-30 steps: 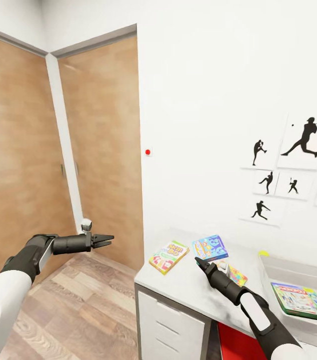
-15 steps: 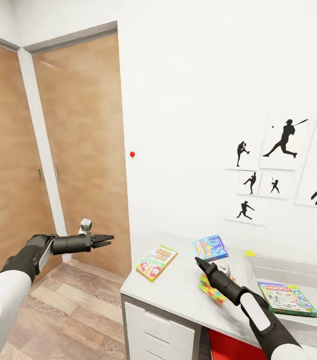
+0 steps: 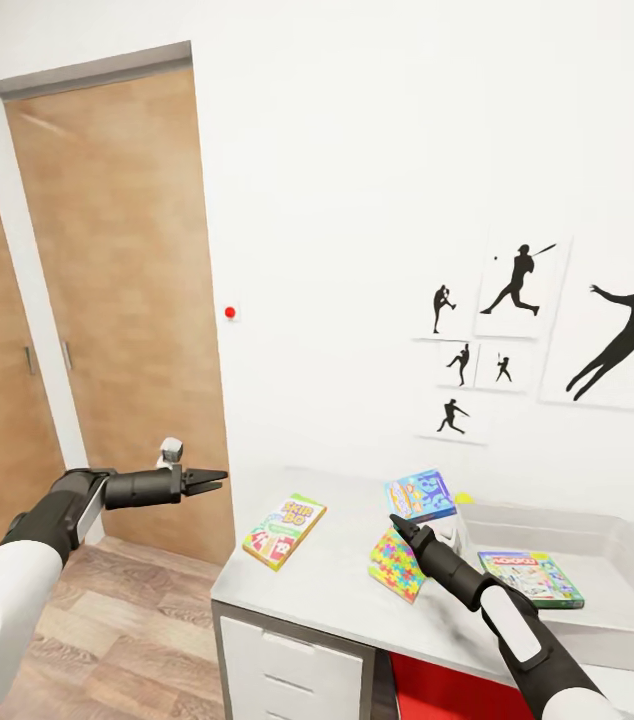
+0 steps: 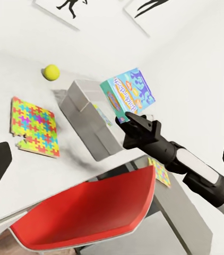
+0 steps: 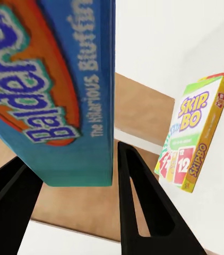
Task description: Put all the toys in the child's room - the three board games (two on the bed and one on the table), the two jigsaw puzzles on the table, and the tennis ball on the table - inside the toy box on the table in the child's room.
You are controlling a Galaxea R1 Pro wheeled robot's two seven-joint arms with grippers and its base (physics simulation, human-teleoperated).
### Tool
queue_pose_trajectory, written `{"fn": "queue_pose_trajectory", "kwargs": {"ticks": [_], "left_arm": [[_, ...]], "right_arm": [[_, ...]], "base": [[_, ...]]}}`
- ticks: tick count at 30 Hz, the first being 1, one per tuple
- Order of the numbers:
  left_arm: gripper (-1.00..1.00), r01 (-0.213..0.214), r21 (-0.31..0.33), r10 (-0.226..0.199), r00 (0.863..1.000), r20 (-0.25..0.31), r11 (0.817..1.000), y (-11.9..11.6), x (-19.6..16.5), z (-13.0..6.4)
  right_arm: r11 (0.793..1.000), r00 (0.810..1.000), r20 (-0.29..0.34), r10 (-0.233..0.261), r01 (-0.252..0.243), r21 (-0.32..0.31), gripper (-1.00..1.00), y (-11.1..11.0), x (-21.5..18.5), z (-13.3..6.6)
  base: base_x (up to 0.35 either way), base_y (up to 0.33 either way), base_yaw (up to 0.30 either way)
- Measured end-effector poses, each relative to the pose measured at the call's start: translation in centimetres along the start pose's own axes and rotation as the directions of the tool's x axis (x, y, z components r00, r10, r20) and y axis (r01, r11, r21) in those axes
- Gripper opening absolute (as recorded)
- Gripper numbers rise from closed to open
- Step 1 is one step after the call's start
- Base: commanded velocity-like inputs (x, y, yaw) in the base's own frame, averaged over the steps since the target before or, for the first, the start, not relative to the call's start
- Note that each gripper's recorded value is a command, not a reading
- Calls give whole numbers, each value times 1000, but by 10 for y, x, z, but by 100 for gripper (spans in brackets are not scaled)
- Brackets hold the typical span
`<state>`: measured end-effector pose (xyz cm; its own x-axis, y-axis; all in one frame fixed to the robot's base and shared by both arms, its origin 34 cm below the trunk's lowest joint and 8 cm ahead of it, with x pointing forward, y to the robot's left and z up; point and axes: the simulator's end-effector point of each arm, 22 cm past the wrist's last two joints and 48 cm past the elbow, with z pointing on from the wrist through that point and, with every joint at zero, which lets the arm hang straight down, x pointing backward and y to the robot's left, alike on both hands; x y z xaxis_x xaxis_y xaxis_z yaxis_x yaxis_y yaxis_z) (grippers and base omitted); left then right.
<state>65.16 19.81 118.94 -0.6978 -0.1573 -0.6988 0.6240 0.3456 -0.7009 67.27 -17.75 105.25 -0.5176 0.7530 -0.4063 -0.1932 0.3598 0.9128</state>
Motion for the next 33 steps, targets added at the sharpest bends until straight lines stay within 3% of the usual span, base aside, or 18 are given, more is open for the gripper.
{"fn": "queue_pose_trajectory", "kwargs": {"ticks": [15, 25, 33], "left_arm": [[100, -4, -2, 4, 1000, 3, 1000, 1, -1, -2], [100, -4, -3, 4, 1000, 5, 1000, 1, -1, -3], [100, -5, -3, 5, 1000, 6, 1000, 1, -1, -4]], "right_arm": [[1000, 1000, -2, -9, 9, 0, -100, 2, -4, -2], [997, 994, -78, -73, 74, 8, -100, 11, -58, -45], [1000, 996, -85, -12, 13, 17, -100, 10, -71, -60]], "base": [[0, 0, -3], [0, 0, 0], [0, 0, 0]]}}
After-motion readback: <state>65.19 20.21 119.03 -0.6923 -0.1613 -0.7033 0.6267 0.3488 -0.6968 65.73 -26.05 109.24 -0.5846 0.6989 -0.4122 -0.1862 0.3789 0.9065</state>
